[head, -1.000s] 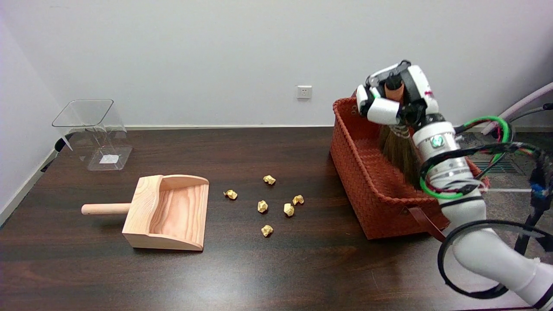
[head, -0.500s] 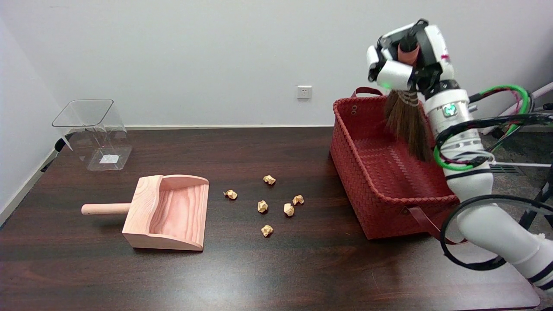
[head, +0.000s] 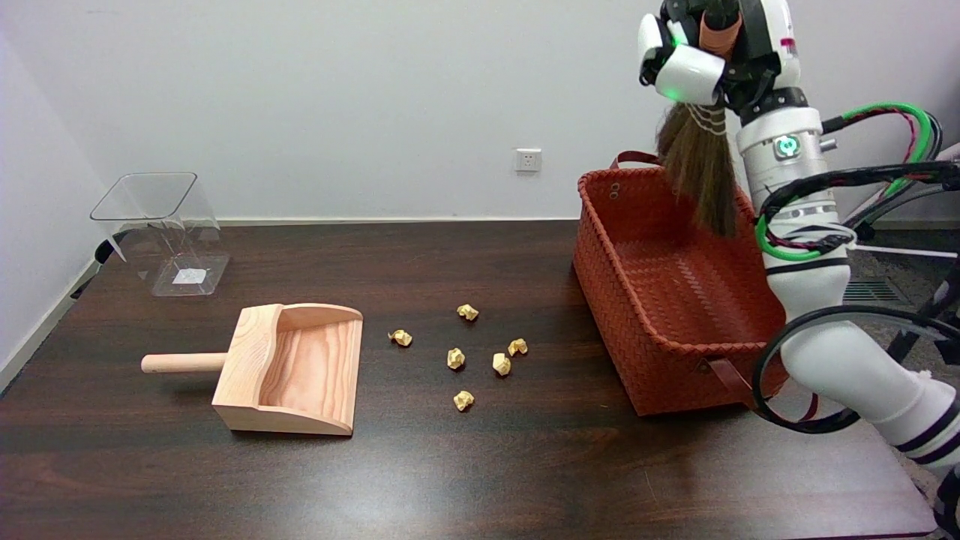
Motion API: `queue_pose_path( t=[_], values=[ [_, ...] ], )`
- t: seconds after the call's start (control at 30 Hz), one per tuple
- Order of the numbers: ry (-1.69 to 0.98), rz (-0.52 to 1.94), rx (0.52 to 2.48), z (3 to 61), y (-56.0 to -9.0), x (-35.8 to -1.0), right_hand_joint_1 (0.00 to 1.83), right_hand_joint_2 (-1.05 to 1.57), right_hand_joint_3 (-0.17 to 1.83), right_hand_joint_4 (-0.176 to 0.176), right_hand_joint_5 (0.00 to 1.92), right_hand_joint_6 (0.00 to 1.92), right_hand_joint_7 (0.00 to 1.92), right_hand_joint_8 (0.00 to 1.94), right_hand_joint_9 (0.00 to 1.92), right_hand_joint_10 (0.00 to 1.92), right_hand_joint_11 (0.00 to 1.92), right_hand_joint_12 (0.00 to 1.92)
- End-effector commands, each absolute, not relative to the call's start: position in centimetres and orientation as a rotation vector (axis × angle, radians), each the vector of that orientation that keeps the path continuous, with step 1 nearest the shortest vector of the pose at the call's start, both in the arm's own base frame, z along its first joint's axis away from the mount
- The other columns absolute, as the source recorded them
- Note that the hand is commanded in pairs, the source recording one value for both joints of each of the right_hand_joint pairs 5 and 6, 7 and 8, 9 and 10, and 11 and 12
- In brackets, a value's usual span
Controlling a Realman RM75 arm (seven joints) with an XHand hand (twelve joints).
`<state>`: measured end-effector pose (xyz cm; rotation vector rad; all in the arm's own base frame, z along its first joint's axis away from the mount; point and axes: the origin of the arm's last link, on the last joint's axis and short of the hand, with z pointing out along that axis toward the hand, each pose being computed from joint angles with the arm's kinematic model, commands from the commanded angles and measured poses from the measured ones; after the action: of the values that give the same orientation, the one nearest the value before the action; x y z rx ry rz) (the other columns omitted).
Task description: Pick up the broom.
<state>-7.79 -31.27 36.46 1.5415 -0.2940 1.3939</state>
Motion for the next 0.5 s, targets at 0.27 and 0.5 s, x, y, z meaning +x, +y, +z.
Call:
queue_pose_path(
  t=[0.27, 0.5],
  values=[
    [-0.503, 1.423, 1.677, 28.0, -33.9, -7.7, 1.2, 0.97, 1.18, 0.0, 1.92, 1.92, 1.92, 1.92, 1.92, 1.92, 1.92, 1.92],
    [-0.549, 1.36, 1.684, 24.3, -33.7, -9.8, 1.19, 0.98, 1.2, 0.0, 1.92, 1.92, 1.92, 1.92, 1.92, 1.92, 1.92, 1.92]
  ],
)
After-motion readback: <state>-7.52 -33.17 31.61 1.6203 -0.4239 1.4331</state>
